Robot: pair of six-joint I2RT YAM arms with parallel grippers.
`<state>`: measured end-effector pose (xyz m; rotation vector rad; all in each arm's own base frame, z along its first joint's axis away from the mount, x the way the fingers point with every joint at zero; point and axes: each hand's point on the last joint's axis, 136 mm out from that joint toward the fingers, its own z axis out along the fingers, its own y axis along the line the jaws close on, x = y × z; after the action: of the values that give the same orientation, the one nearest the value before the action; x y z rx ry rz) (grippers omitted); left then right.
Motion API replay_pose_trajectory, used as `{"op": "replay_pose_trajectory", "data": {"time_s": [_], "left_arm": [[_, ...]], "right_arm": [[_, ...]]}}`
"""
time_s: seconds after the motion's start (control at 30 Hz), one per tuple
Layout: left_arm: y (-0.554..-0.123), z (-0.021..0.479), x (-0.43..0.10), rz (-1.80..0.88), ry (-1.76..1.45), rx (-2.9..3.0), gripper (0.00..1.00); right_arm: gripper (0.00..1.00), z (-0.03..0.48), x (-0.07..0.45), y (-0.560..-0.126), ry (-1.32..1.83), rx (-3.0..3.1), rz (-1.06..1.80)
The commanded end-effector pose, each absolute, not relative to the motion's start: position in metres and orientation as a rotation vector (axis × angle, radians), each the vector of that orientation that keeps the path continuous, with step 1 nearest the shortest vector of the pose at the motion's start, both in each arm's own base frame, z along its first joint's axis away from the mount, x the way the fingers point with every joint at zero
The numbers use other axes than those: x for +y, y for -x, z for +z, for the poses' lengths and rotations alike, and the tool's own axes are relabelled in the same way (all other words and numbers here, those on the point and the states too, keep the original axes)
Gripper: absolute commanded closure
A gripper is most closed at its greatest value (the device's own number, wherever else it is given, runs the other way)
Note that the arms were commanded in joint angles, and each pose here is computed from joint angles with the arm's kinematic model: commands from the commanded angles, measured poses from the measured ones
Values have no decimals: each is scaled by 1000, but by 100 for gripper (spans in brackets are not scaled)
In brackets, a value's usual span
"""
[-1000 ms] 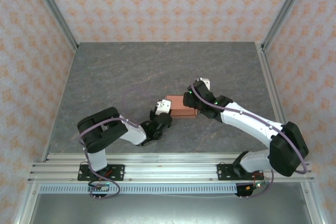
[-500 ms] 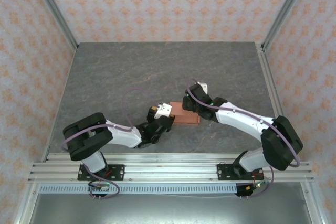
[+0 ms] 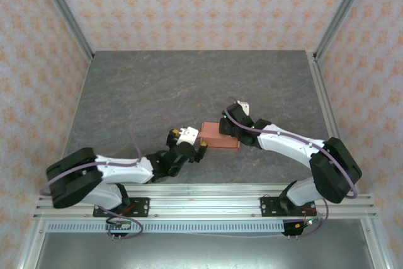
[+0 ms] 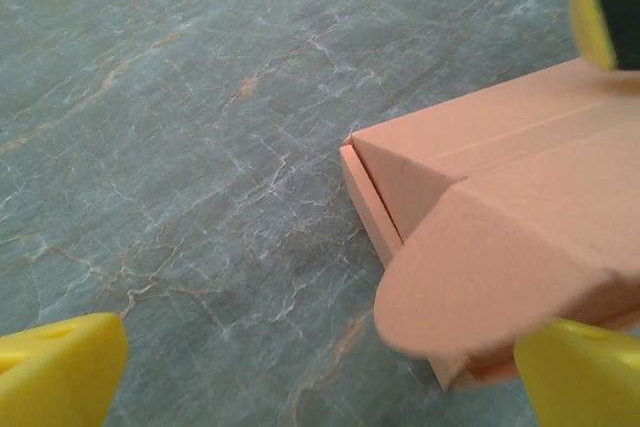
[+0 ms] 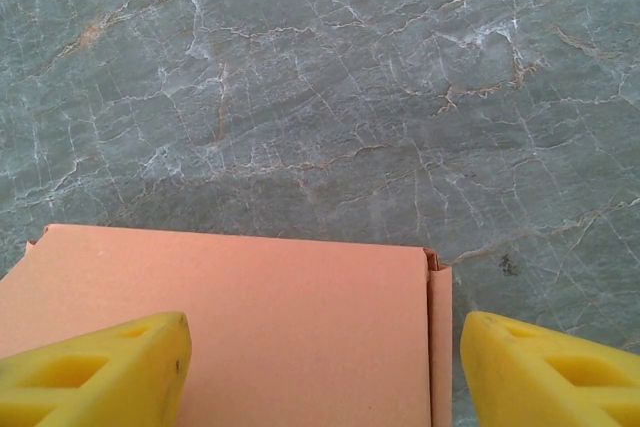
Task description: Fold the paper box
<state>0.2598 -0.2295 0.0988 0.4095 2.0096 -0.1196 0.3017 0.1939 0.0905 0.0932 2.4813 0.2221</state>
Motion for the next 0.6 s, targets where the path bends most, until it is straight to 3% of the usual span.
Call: {"op": "replay_pose_trajectory", "data": {"time_s": [0.0,0.17,0.37,0.57], "left_arm": [[-240,103,-218,-173,-435,2046,0],[-218,131,-201,-343,-342,2057,0],[-222,185,-157,-360,-36,1964,0],[-237,192,-158,-395,63,2081,2]], "right_arm": [[28,90,189,-305,-134,2454,211],[28,87,187,-304,-131,2439,190],[27,83,189,-300,-122,2373,175],[27,79,189,-298,-123,2358,176]]}}
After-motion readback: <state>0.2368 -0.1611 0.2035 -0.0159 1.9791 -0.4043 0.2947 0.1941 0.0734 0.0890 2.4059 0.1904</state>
